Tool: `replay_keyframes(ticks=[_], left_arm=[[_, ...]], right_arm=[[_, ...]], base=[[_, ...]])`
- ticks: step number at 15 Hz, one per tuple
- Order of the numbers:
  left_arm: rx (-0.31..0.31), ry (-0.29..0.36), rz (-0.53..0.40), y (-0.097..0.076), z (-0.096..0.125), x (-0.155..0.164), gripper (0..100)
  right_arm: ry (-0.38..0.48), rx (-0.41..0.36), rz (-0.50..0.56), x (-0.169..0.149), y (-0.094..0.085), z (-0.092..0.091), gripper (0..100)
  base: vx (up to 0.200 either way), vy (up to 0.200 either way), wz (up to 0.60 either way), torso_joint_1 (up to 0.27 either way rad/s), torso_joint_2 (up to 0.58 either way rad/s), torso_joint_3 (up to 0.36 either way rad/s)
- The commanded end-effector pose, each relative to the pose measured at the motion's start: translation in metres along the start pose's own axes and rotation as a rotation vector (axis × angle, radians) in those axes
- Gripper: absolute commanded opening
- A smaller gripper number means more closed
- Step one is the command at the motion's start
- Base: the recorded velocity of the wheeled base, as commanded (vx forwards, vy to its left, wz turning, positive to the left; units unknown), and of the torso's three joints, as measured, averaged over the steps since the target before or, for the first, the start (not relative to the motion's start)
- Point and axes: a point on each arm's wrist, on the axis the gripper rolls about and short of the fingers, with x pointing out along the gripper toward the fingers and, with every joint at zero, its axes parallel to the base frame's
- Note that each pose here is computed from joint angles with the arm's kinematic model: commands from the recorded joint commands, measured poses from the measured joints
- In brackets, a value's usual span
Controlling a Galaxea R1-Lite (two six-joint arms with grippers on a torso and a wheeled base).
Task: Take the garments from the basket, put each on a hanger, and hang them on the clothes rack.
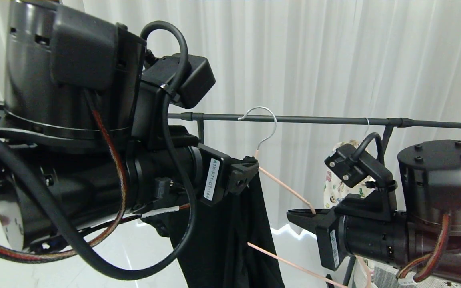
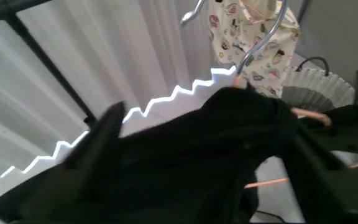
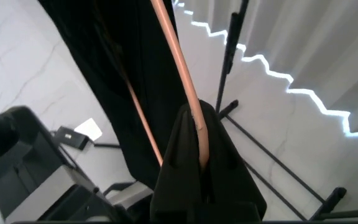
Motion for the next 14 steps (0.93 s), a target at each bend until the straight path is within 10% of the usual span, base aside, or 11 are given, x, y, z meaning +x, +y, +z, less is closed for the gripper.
replay_keyframes(ticks=[1, 14], left_arm=[[-0.009, -0.006, 0.014, 0.005, 0.001, -0.002, 100], [0.007, 0.001, -0.007, 0.012, -0.029, -0.042, 100]], right_arm=[[-0.017, 0.008, -0.021, -0.003, -0.004, 0.003, 0], [-0.230, 0.007, -0.045, -0.005, -0.020, 0.006, 0]], base=[[0.000, 0.000, 0.00, 0.000, 0.00, 0.000], [0.000, 0.000, 0.00, 0.000, 0.00, 0.000]])
